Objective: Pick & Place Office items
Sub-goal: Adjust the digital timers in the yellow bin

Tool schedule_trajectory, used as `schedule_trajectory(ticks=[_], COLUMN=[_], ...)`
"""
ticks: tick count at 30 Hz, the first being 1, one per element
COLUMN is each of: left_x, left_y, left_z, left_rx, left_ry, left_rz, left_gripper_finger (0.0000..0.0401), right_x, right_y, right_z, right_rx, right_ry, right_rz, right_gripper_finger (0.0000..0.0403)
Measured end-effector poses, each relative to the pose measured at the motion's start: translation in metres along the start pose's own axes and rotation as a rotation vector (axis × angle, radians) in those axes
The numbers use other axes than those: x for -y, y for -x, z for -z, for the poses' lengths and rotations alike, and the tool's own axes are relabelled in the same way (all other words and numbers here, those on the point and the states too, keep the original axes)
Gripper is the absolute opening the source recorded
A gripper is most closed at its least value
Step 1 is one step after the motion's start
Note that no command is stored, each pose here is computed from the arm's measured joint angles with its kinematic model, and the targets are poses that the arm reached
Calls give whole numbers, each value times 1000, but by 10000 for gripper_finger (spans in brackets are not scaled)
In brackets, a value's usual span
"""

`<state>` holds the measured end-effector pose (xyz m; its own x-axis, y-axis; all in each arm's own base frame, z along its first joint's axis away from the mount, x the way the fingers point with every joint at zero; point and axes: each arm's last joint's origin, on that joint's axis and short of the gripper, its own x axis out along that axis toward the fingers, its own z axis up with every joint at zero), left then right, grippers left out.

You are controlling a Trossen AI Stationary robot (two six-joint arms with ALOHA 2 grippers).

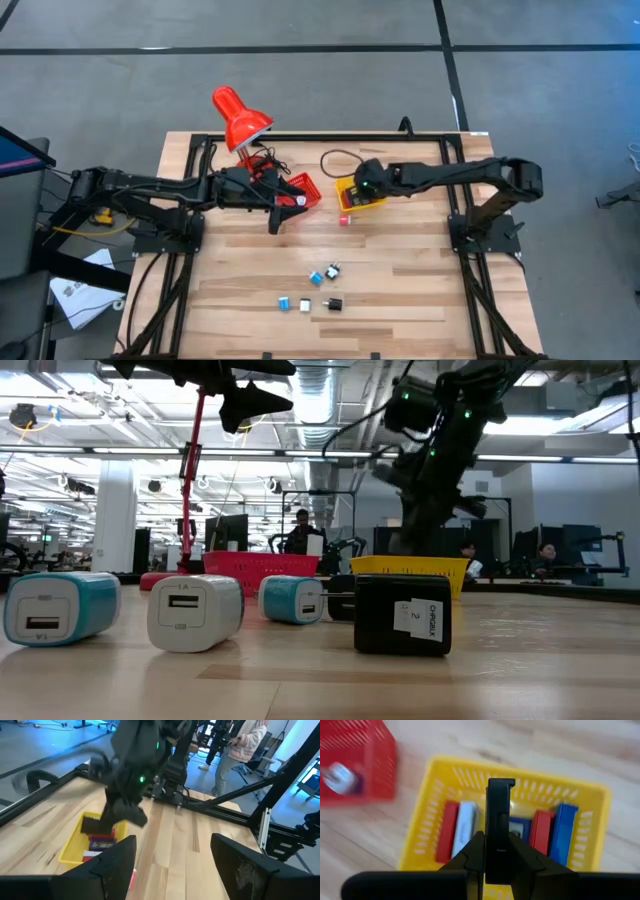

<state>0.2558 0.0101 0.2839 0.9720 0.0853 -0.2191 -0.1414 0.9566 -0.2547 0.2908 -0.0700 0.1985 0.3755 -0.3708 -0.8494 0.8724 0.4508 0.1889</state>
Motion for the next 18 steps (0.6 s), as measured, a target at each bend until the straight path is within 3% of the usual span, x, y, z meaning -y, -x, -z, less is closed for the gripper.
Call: schedule_trajectory(ticks=[18], left_x=[0], left_y=[0], left_z=[0], left_rx=[5], left_ry=[1], left_rz=[1], left_gripper_finger=[255], right_x=[-11], right_y=[-44], right_z=[14], right_rx=[-73], right_ry=[26], right_rz=[17], right_gripper_finger=[49])
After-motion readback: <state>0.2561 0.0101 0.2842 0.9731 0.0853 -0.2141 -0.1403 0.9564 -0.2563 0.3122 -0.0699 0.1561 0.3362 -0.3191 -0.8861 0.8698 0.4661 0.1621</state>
